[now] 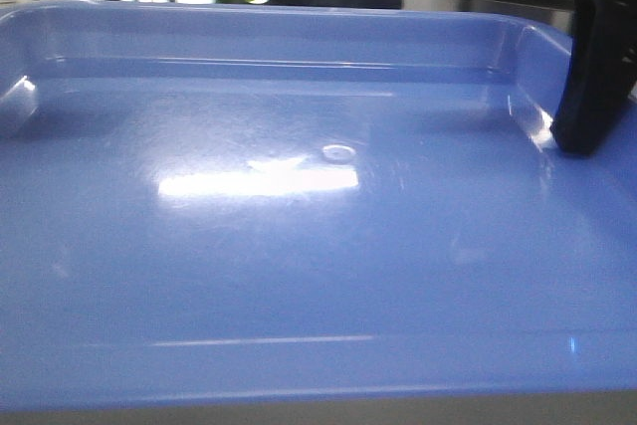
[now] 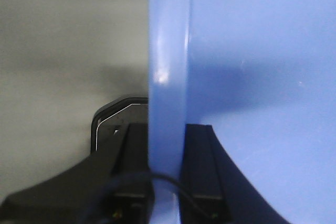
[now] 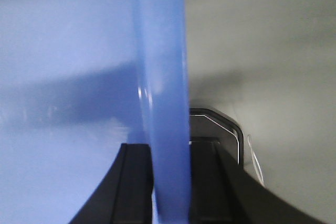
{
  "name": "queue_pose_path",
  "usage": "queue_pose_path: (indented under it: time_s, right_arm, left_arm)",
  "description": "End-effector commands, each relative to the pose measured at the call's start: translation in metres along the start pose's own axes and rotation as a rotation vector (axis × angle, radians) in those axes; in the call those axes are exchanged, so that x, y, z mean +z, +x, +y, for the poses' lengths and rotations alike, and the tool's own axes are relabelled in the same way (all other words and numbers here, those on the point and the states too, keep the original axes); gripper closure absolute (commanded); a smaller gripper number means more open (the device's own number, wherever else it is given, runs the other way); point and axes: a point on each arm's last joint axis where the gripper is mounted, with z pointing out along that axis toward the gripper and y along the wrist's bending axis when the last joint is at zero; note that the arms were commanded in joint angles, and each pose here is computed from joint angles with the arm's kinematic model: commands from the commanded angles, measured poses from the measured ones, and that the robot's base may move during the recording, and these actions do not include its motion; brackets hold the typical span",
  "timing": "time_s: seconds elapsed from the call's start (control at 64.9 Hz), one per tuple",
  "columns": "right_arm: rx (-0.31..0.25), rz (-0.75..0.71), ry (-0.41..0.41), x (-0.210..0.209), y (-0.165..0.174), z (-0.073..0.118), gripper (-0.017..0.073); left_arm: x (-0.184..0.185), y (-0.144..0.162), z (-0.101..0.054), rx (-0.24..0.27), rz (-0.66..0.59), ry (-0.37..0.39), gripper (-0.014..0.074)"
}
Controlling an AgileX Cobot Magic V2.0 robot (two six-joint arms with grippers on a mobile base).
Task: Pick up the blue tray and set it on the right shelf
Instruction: 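Hold the tray with both grippers while the base drives to the shelf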
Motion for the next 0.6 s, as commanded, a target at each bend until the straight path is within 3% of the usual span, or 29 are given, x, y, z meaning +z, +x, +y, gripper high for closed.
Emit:
queue_pose_path:
  time_s: [0.0,0.586]
  right_arm:
    - [-0.001,-0.083,-0.05,-0.0147,-0.0054,0.0032,0.0345]
    - [-0.001,-0.084,-0.05,-0.0147,-0.0055,0.0032,0.0345]
  left_arm:
    - [-0.0111,-0.001,-0.0044,0.0,-0.039,0.044,0.061]
    - [-0.011,0.0005,-0.0033,0.0,-0.023,0.033,0.061]
